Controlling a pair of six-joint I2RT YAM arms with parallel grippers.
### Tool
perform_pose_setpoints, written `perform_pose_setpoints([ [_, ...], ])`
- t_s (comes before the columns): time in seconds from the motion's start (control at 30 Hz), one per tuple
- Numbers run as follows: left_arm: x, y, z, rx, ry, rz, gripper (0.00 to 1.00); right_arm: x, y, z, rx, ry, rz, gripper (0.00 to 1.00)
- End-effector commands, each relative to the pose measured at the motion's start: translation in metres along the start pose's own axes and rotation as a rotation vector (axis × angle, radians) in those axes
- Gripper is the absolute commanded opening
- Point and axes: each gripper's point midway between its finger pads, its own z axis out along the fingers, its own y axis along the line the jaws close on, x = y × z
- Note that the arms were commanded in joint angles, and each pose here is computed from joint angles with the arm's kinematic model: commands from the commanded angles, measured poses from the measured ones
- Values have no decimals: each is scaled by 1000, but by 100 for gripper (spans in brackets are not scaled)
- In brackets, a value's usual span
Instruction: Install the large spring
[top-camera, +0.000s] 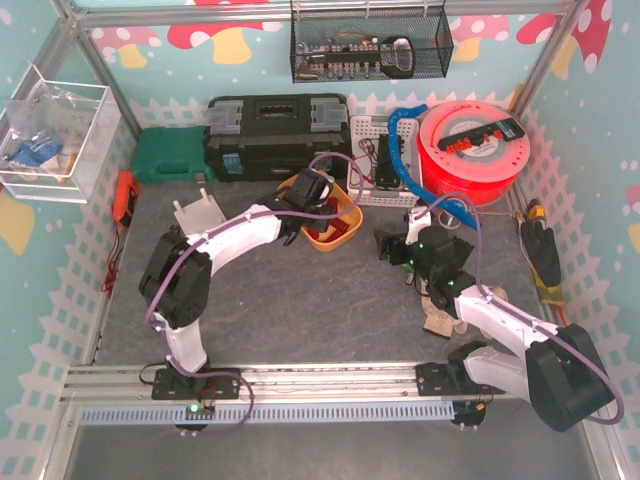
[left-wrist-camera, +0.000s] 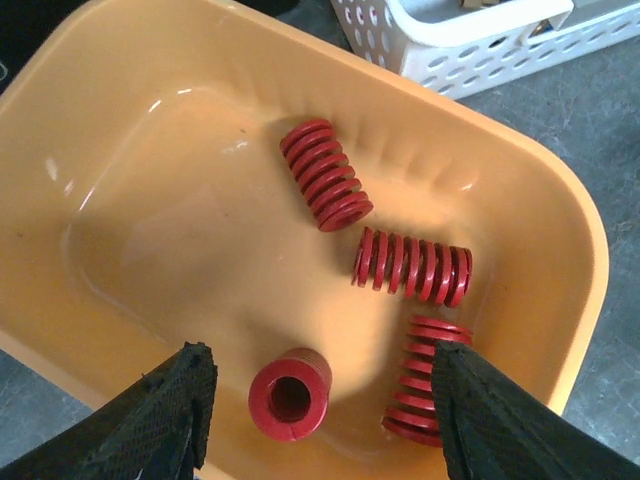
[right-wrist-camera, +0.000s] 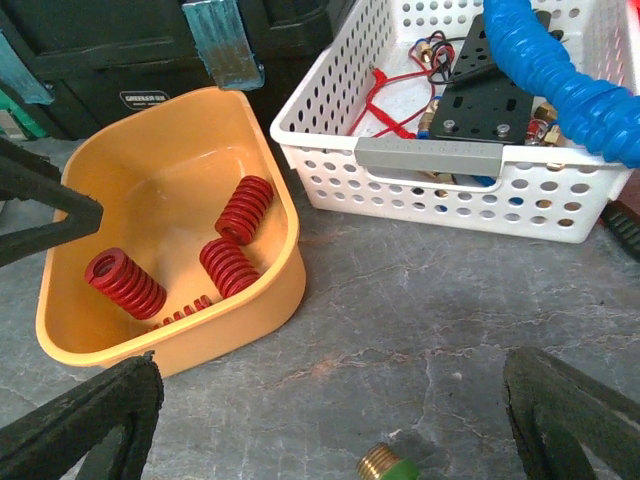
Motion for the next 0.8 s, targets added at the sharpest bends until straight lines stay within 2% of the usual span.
perform_pose_setpoints([
  [0.0, 15, 1, 8, 23, 106, 52, 61, -16, 0, -1, 21, -52, -21, 92],
  [0.77, 27, 17, 31, 22, 229, 99, 53, -19, -7, -6, 66, -68, -21, 92],
])
